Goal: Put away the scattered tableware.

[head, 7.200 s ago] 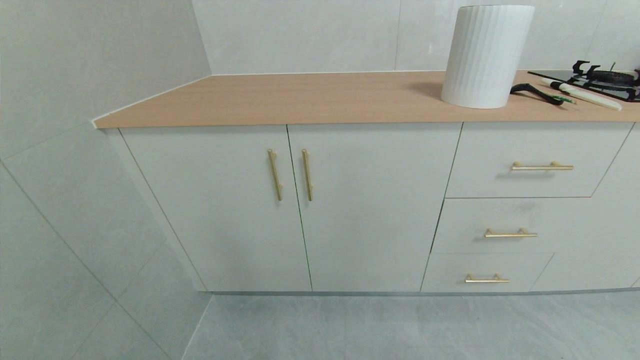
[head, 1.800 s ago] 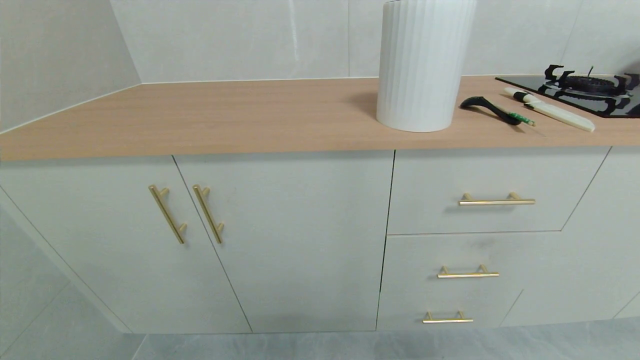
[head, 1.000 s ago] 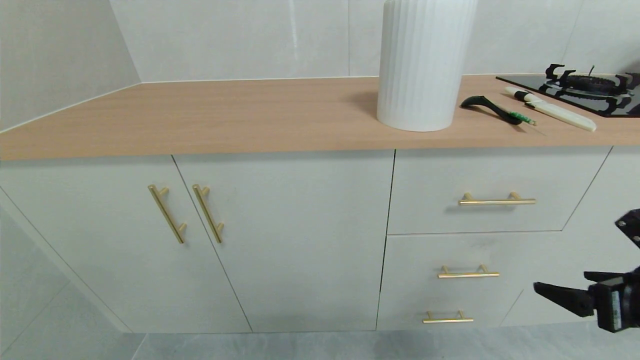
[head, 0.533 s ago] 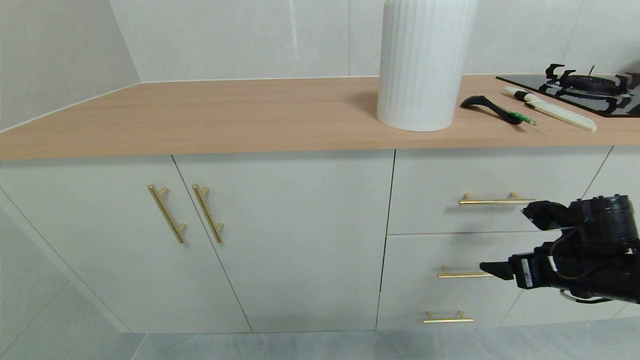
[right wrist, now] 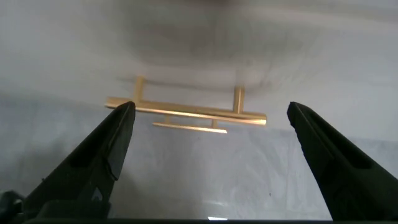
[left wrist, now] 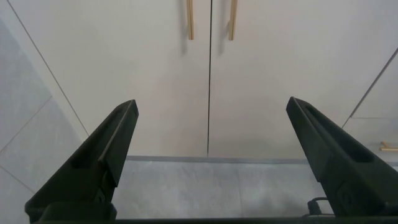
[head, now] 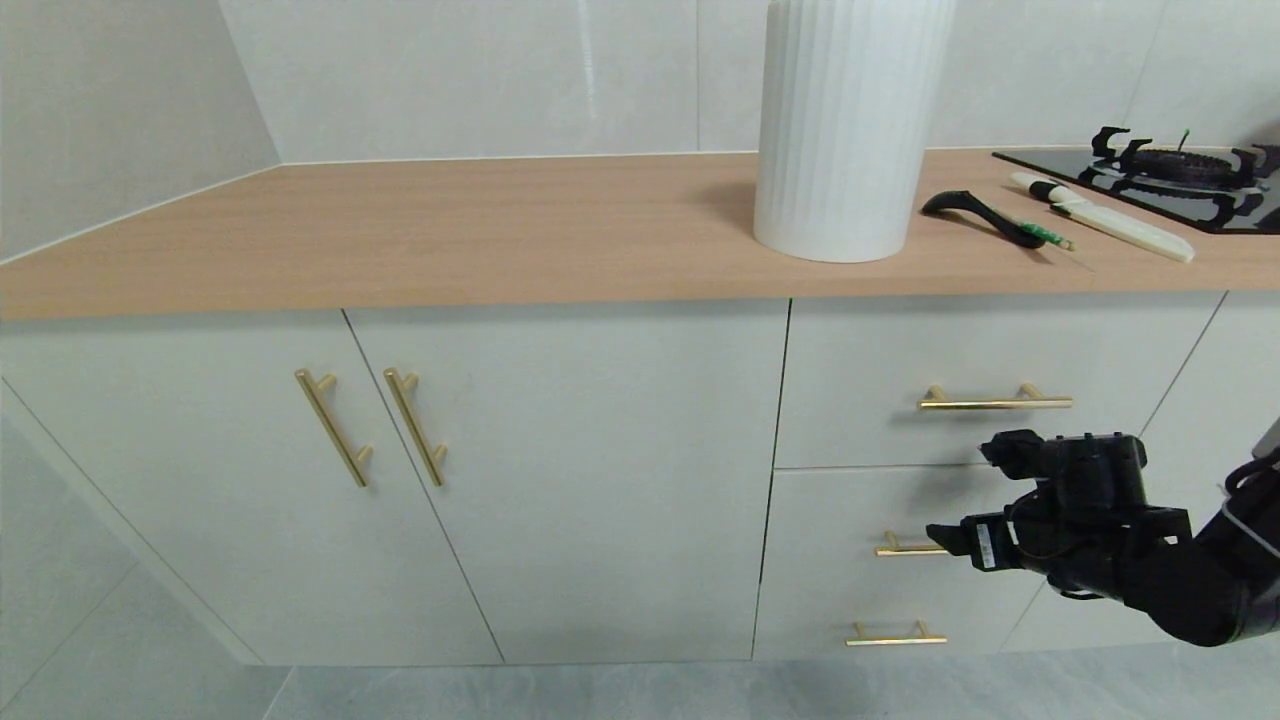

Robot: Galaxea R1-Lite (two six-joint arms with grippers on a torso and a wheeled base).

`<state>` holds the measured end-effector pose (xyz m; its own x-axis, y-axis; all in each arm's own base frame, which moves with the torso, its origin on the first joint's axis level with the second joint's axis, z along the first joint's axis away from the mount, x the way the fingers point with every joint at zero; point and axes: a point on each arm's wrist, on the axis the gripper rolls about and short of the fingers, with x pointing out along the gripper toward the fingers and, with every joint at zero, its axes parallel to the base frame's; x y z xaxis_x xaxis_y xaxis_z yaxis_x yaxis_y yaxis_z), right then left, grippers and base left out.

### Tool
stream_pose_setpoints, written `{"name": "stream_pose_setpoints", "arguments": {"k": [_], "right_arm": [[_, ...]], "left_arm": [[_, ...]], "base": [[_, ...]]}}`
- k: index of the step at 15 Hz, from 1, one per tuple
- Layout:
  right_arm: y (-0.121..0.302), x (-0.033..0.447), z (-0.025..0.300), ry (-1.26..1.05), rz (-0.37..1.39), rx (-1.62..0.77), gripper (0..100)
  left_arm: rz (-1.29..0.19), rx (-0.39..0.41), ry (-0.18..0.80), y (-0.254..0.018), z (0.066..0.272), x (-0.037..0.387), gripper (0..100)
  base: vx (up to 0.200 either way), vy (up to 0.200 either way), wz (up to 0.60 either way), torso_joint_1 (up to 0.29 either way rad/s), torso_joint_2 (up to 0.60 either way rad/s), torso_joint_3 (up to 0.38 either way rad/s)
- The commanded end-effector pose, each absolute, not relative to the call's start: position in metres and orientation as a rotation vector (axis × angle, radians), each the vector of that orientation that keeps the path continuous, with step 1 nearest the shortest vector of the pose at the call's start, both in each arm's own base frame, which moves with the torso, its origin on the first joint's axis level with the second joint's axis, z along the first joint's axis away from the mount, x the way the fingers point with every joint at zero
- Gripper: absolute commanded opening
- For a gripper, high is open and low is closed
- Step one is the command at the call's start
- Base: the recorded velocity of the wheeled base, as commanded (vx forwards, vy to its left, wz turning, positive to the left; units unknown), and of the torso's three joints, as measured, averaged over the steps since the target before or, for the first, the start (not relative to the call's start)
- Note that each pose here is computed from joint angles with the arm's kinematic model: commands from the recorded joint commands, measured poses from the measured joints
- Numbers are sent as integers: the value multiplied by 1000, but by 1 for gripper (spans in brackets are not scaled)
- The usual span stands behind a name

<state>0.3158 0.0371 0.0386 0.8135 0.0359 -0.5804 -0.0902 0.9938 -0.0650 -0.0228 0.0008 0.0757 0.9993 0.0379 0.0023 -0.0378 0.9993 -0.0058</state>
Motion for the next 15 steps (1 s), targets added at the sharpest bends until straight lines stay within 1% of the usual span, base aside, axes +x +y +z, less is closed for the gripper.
{"name": "stream_pose_setpoints", "arguments": {"k": [1, 5, 8, 15], "right_arm": [[38, 320, 17, 657, 65, -96, 100], [38, 331, 3, 620, 6, -111, 100], [38, 336, -8, 597, 2, -121, 100], [38, 337, -18, 604, -13, -146, 100]], "left_arm": [[38, -6, -2, 1, 76, -23, 100], [38, -6, -2, 1, 76, -23, 100], [38, -6, -2, 1, 76, -23, 100], [38, -6, -2, 1, 76, -23, 100]], "base": [[0, 0, 0, 0, 0, 0], [0, 0, 0, 0, 0, 0], [0, 0, 0, 0, 0, 0], [0, 0, 0, 0, 0, 0]]}}
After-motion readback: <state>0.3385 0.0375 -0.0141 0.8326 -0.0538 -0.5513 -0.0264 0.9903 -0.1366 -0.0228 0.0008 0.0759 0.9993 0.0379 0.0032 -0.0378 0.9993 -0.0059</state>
